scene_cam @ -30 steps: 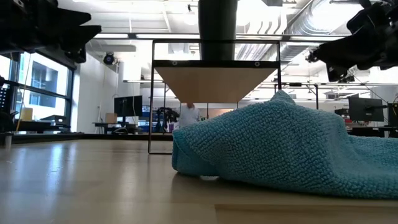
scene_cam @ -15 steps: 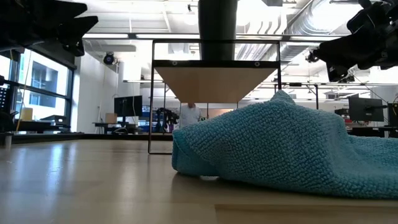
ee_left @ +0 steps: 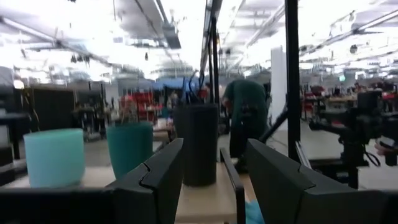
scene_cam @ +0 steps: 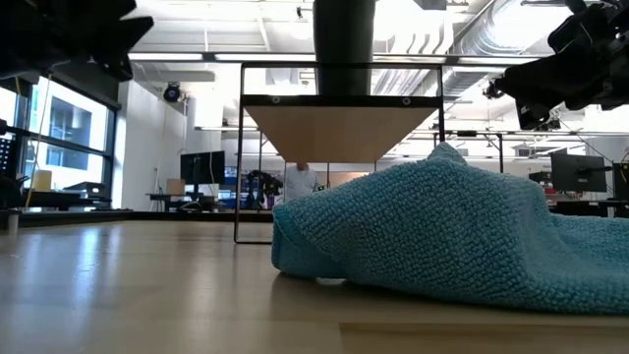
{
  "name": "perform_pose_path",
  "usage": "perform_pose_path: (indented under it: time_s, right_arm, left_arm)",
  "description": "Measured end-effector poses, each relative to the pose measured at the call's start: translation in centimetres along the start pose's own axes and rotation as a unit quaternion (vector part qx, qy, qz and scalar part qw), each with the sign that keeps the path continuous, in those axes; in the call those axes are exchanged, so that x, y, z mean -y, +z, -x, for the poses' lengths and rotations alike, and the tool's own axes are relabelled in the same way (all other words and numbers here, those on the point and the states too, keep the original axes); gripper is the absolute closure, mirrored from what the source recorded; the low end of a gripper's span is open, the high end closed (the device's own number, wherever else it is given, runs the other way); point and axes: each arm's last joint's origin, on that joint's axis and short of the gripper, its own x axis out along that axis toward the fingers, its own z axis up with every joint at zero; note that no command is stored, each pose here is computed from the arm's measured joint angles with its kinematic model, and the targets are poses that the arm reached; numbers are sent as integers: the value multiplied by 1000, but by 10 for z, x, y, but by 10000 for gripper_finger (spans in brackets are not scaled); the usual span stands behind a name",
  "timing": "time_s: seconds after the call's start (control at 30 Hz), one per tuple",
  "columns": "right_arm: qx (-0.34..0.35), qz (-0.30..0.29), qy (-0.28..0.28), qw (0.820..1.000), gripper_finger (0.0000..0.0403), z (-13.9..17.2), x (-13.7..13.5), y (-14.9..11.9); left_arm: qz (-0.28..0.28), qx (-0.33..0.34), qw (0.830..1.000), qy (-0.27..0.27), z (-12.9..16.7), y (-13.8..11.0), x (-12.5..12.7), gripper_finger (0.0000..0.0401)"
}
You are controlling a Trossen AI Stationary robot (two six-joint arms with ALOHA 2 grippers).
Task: Stack small to large cups/mugs on shelf
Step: Return to Home Position
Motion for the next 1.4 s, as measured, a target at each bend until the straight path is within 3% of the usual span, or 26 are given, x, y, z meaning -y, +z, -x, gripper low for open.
perform_pose_path:
  time_s: [0.7, 1.4]
  right_arm:
    - [0, -21, 0, 1000, 313, 0, 0, 0]
    - [0, -48, 0, 999, 313, 0, 0, 0]
  left_arm:
    - [16, -134, 991, -15, 3, -26, 2, 238]
    - [30, -141, 989, -27, 4, -27, 3, 238]
